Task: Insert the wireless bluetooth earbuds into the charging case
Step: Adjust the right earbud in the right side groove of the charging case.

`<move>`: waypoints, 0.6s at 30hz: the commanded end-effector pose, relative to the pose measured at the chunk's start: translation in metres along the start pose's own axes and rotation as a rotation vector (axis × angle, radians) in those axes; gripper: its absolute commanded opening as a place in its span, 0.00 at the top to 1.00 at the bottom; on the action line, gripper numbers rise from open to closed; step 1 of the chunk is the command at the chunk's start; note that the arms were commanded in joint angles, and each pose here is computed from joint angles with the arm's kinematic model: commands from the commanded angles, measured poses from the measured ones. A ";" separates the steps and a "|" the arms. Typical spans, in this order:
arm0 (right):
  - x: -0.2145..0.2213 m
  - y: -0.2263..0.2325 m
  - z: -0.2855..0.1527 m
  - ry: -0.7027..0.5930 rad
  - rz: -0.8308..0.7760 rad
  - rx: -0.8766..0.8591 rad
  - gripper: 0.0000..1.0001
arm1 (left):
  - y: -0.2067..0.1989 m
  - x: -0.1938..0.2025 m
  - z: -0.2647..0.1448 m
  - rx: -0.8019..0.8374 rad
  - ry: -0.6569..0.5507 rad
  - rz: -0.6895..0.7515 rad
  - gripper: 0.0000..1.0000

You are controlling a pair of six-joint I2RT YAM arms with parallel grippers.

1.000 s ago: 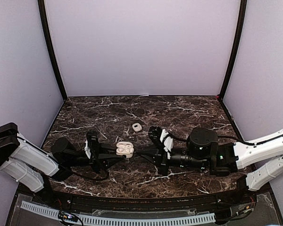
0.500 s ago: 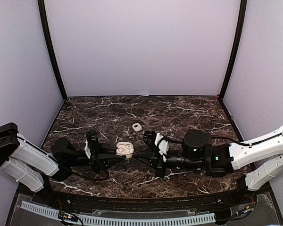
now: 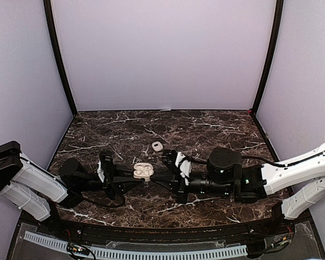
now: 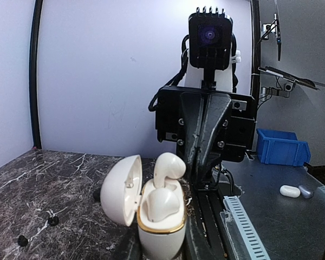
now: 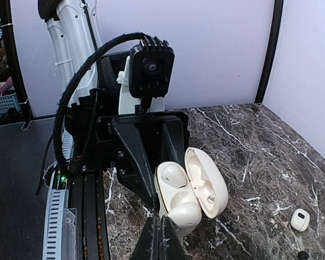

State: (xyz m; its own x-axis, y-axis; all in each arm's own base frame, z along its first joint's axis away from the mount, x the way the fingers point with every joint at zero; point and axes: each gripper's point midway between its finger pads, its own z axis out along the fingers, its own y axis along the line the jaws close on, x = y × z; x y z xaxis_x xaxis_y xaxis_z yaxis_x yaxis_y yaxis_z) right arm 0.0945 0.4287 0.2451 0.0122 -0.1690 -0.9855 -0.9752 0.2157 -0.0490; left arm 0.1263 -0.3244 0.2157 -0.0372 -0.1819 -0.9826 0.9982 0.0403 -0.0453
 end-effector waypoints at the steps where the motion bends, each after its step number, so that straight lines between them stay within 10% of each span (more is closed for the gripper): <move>1: -0.020 0.000 0.005 -0.054 -0.003 -0.003 1.00 | -0.005 -0.010 0.005 0.036 -0.024 0.019 1.00; 18: -0.021 0.028 0.003 -0.062 -0.048 -0.171 0.88 | -0.002 -0.010 0.003 0.016 -0.032 0.012 1.00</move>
State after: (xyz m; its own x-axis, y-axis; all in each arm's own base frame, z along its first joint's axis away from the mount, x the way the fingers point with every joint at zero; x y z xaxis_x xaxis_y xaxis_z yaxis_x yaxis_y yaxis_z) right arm 0.0845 0.4405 0.2450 0.0290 -0.1730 -0.9845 -0.9883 0.1427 -0.0542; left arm 0.1262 -0.3244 0.2158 -0.0370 -0.1820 -0.9826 0.9982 0.0395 -0.0449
